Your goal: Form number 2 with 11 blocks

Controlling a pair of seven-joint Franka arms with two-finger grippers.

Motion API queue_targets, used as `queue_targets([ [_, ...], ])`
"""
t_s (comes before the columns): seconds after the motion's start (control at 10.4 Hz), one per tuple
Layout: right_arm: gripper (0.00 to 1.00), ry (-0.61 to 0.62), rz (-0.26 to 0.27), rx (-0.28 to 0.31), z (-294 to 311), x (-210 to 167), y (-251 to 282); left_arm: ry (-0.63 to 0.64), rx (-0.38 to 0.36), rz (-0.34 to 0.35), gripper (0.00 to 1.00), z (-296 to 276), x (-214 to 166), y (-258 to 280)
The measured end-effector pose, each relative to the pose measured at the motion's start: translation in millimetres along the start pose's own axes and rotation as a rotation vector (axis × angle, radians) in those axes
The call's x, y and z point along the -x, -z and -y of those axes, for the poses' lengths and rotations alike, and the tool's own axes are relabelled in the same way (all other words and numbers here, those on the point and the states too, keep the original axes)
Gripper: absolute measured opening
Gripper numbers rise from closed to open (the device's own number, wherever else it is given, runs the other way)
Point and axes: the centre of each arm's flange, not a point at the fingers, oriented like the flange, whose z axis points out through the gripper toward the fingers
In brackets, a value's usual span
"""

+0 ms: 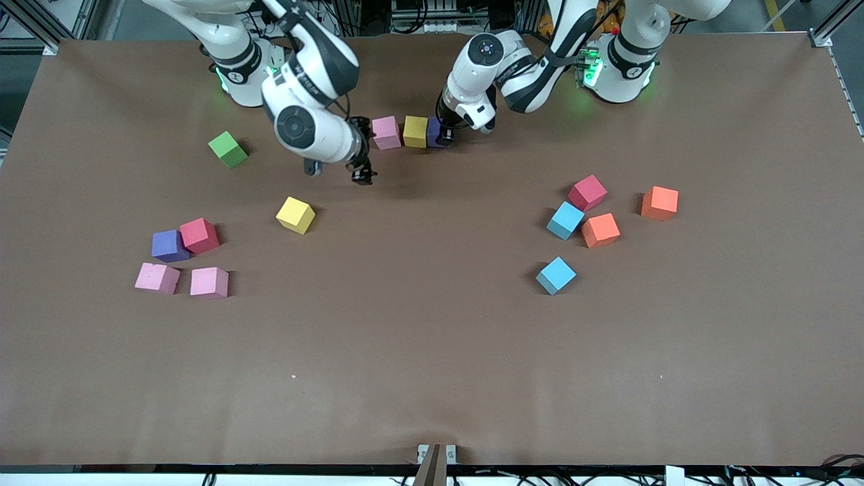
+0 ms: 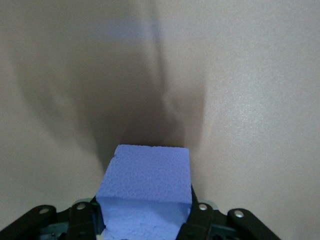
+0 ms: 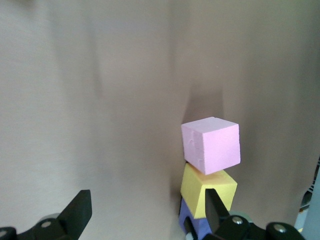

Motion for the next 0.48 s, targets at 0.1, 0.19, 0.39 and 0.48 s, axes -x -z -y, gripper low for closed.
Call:
queue_targets([
  [0.1, 1.00, 0.018, 0.018, -0.016, 14, -4, 25, 0.002, 0.001, 0.001, 0.57, -1, 0, 0],
  [0.19, 1.00, 0.043, 0.028, -0.043, 26, -7, 49, 0.005, 0.003, 0.003, 0.57, -3, 0, 1],
  [0.39, 1.00, 0.111, -0.011, -0.101, 37, -7, 79, 0.008, 0.003, 0.006, 0.57, -5, 2, 0],
  [0.48, 1.00, 0.139, -0.034, -0.131, 40, -4, 89, 0.010, -0.001, 0.006, 0.57, -5, 2, -1],
])
